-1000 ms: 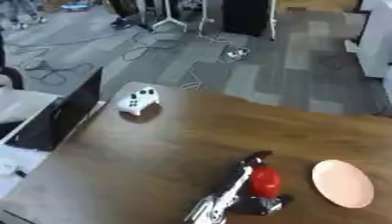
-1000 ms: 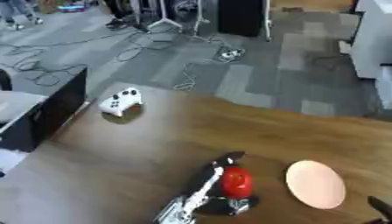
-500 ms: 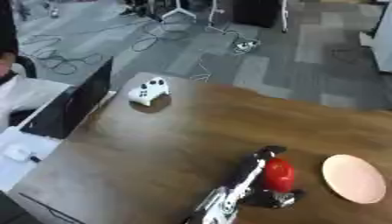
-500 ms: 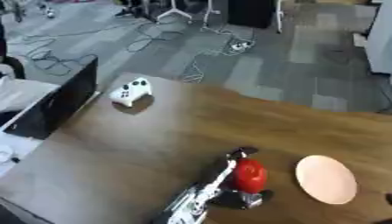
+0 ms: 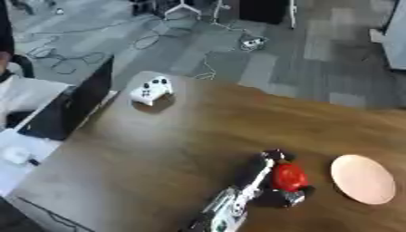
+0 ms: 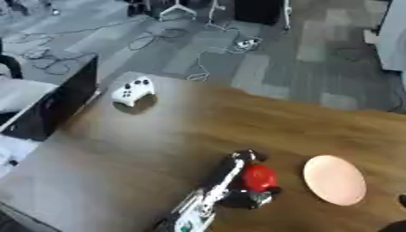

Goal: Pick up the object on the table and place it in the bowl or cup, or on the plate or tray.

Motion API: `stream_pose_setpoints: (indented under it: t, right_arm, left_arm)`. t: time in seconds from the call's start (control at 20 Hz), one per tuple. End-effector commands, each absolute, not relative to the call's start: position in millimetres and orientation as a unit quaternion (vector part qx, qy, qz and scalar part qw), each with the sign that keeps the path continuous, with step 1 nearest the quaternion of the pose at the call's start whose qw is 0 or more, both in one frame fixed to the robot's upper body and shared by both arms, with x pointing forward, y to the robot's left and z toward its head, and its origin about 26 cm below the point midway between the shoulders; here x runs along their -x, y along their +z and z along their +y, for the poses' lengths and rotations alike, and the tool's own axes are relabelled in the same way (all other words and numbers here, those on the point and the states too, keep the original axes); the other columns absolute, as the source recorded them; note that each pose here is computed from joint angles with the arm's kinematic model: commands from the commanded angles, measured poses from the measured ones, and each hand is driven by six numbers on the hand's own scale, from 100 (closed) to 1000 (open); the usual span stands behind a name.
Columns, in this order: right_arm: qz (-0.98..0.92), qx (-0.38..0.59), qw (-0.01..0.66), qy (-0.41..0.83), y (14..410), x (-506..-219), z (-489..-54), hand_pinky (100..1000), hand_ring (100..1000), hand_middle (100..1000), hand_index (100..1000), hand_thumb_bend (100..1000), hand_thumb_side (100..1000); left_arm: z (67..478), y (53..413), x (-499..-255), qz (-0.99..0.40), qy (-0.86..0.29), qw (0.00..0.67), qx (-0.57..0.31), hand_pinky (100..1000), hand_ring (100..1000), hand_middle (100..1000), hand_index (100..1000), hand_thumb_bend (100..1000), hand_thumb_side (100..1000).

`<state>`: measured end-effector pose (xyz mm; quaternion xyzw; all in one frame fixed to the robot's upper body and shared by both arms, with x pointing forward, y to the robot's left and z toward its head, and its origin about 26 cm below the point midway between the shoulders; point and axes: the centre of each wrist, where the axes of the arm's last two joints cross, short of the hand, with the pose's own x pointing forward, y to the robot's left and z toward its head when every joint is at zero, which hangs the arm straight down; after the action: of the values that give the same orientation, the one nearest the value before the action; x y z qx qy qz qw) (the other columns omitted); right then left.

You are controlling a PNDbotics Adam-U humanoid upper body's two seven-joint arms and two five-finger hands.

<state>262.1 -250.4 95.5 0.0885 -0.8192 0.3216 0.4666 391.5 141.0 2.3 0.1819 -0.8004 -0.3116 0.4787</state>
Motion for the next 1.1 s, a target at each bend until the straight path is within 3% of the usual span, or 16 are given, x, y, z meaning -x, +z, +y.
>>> stream_pose_setpoints:
  t: [0.05, 0.35, 0.45, 0.5, 0.6, 0.75, 0.8, 0.85, 0.9, 0.95, 1.0, 1.05, 1.1]
  right_arm:
    - [-0.825, -0.085, 0.454, 0.324, 104, -263, -250, 508, 584, 587, 1000, 100, 591]
    - [-0.825, -0.085, 0.456, 0.324, 104, -263, -250, 508, 584, 588, 1000, 100, 595]
    - [-0.825, -0.085, 0.456, 0.324, 104, -263, -251, 508, 584, 588, 1000, 100, 596]
    - [-0.824, -0.085, 0.456, 0.324, 104, -264, -251, 508, 585, 588, 1000, 100, 596]
    - [-0.824, -0.086, 0.457, 0.324, 105, -264, -251, 509, 585, 588, 1000, 100, 596]
    - [-0.824, -0.086, 0.457, 0.324, 105, -264, -251, 509, 585, 588, 1000, 100, 597]
    - [-0.824, -0.086, 0.458, 0.323, 105, -264, -251, 509, 585, 588, 1000, 100, 598]
    - [-0.824, -0.086, 0.458, 0.323, 105, -264, -252, 509, 585, 588, 1000, 100, 598]
    - [-0.824, -0.086, 0.458, 0.323, 105, -264, -252, 509, 585, 589, 1000, 100, 600]
    - [-0.824, -0.086, 0.458, 0.323, 105, -264, -252, 509, 585, 589, 1000, 100, 600]
    - [-0.824, -0.086, 0.458, 0.323, 105, -264, -252, 510, 585, 589, 1000, 100, 600]
    - [-0.823, -0.086, 0.458, 0.323, 105, -264, -252, 509, 585, 589, 1000, 100, 601]
    - [-0.823, -0.086, 0.458, 0.323, 105, -264, -252, 510, 586, 589, 1000, 100, 601]
  left_arm:
    - [129, -7, -387, -0.793, -0.319, 0.488, -0.175, 222, 461, 572, 721, 417, 566]
    - [126, -8, -386, -0.791, -0.324, 0.489, -0.175, 231, 465, 580, 719, 392, 596]
    - [126, -7, -387, -0.788, -0.332, 0.488, -0.174, 263, 492, 623, 762, 407, 621]
    - [125, -7, -387, -0.786, -0.342, 0.486, -0.172, 355, 610, 707, 824, 428, 663]
    - [124, -6, -388, -0.778, -0.366, 0.482, -0.169, 405, 680, 768, 860, 440, 701]
    - [123, -3, -390, -0.765, -0.399, 0.477, -0.168, 435, 709, 789, 875, 432, 713]
    - [123, -2, -391, -0.761, -0.406, 0.476, -0.17, 373, 607, 737, 833, 411, 680]
    - [123, -1, -391, -0.759, -0.411, 0.475, -0.173, 384, 621, 744, 838, 414, 684]
    - [123, 0, -392, -0.757, -0.413, 0.474, -0.177, 259, 484, 641, 777, 374, 636]
    - [123, 1, -392, -0.756, -0.414, 0.474, -0.18, 268, 493, 651, 783, 379, 641]
    - [122, 2, -392, -0.755, -0.415, 0.473, -0.184, 196, 424, 580, 733, 345, 614]
    - [122, 3, -392, -0.755, -0.415, 0.473, -0.186, 209, 437, 594, 745, 350, 617]
    - [121, 3, -392, -0.754, -0.415, 0.473, -0.187, 183, 408, 553, 705, 336, 608]
